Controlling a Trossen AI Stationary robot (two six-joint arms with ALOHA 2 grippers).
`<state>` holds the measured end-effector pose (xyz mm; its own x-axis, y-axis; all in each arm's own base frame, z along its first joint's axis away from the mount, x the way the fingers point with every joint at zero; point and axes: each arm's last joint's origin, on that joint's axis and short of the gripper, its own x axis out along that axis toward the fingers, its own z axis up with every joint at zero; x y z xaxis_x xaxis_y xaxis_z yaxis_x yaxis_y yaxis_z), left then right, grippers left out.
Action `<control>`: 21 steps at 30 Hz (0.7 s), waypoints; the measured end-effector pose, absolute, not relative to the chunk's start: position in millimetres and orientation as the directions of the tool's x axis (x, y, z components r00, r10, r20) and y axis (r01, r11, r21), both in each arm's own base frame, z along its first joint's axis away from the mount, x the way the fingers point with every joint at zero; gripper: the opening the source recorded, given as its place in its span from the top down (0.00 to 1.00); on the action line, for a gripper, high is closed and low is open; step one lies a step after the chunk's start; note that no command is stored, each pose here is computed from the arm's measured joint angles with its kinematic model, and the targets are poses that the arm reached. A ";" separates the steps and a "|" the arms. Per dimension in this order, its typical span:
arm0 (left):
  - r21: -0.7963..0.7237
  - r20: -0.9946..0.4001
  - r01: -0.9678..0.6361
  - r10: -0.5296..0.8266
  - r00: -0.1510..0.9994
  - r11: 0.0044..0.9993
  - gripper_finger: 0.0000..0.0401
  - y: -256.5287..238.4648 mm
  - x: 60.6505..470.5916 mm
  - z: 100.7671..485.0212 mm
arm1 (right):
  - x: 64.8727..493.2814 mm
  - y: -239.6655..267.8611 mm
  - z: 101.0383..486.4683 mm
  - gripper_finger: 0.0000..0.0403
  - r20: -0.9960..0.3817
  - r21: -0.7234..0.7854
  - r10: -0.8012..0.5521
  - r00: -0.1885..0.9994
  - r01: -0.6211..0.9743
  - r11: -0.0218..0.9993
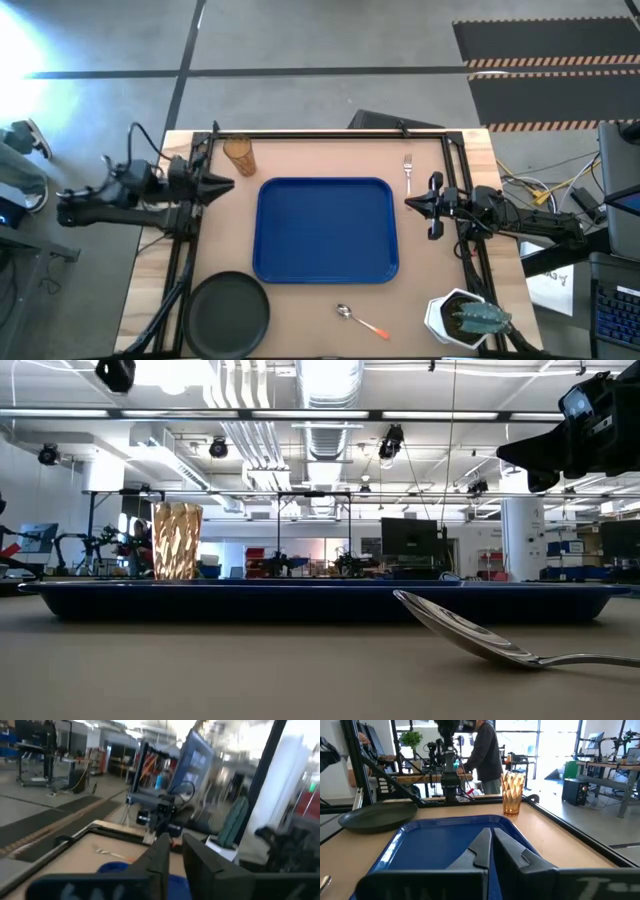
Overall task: Pick and place plate/cup/fork/spoon on tray
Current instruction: Put the glass cup on the blue tray
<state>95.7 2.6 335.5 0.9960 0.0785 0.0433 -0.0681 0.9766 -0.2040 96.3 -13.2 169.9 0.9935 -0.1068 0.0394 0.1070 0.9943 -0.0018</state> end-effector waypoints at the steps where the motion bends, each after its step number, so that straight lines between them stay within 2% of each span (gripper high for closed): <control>1: -0.167 0.022 -0.068 0.073 0.997 0.984 0.86 2.4 96.2 347.4 | 96.3 -13.2 169.9 0.98 0.040 -0.002 -0.107 0.994 0.107 0.994; 5: -0.028 -0.046 -0.078 0.077 0.996 0.997 0.70 2.6 104.1 386.6 | 96.3 -13.2 169.9 0.98 0.039 -0.002 -0.107 0.994 0.107 0.994; 7: 0.041 -0.100 -0.148 0.152 0.983 0.988 0.62 4.8 107.8 400.0 | 96.3 -13.2 169.9 0.98 0.039 -0.002 -0.106 0.994 0.107 0.994; 9: 0.124 -0.209 -0.224 0.246 0.946 0.967 0.56 7.5 109.9 405.4 | 96.3 -13.2 169.7 0.98 0.038 -0.002 -0.107 0.994 0.107 0.994; 11: 0.203 -0.306 -0.307 0.358 0.882 0.930 0.55 10.8 113.2 407.5 | 96.3 -13.2 169.9 0.98 0.039 -0.002 -0.107 0.994 0.107 0.994; 15: 0.385 -0.453 -0.431 0.575 0.682 0.816 0.54 17.3 121.4 401.0 | 96.3 -13.2 169.8 0.98 0.039 -0.002 -0.107 0.994 0.107 0.994; 17: 0.435 -0.507 -0.438 0.616 0.603 0.787 0.54 18.7 127.9 394.7 | 96.3 -13.2 169.8 0.98 0.039 -0.002 -0.107 0.994 0.107 0.994; 21: 0.439 -0.609 -0.445 0.623 0.492 0.781 0.54 22.3 143.3 377.2 | 96.3 -13.2 169.9 0.98 0.039 -0.002 -0.107 0.993 0.107 0.994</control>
<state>143.3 22.3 377.2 0.4918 0.6225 -0.6088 -0.4448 0.7807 0.4389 96.3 -13.2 169.9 0.9935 -0.1071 0.0391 0.1073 0.9942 -0.0018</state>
